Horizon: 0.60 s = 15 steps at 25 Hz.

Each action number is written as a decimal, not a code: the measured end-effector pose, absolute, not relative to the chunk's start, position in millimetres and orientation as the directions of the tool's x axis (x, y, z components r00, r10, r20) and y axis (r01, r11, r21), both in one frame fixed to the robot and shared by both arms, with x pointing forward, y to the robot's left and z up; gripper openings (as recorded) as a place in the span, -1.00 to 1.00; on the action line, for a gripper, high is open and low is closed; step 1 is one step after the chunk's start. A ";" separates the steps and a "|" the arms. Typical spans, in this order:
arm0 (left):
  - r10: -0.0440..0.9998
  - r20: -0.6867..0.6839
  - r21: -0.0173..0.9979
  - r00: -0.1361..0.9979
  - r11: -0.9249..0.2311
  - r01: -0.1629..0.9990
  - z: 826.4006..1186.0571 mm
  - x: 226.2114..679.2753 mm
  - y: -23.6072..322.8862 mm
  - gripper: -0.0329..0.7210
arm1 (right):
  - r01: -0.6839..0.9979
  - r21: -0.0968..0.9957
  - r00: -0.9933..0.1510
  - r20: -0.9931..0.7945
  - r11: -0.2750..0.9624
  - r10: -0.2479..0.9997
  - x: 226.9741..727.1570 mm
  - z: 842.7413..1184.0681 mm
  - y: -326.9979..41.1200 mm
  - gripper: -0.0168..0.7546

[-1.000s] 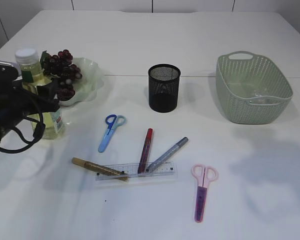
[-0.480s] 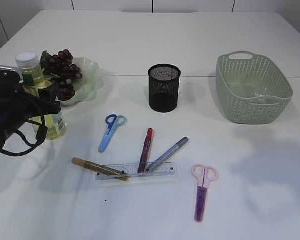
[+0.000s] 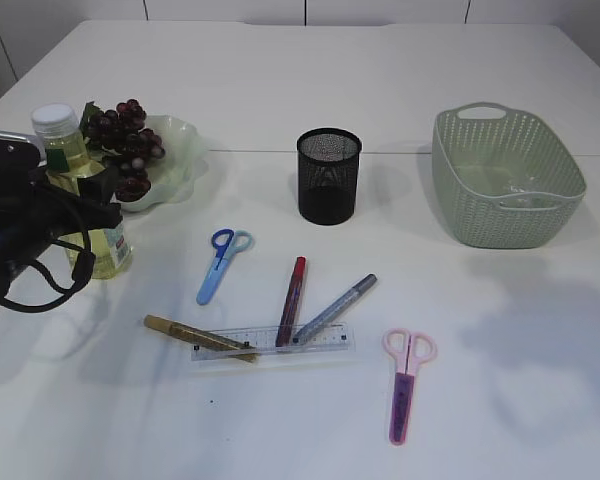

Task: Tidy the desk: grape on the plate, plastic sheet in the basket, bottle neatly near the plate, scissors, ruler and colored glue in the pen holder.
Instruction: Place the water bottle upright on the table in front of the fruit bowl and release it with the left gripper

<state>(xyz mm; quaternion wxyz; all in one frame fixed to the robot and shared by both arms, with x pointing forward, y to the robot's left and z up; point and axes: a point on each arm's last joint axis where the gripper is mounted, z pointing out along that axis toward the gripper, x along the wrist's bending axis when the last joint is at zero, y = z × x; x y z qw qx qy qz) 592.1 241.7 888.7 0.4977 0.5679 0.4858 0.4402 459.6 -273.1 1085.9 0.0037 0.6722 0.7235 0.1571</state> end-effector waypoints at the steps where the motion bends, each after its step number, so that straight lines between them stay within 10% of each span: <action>1: 0.990 0.016 0.993 0.140 -0.033 0.113 888.7 592.1 241.7 0.37 | 0.972 0.232 -0.096 0.206 0.047 0.974 459.6 1085.9 -273.1 0.26; 15: 0.991 0.013 0.993 0.133 -0.029 0.117 890.0 591.4 242.5 0.51 | 0.971 0.233 -0.098 0.205 0.048 0.974 459.6 1085.9 -273.1 0.26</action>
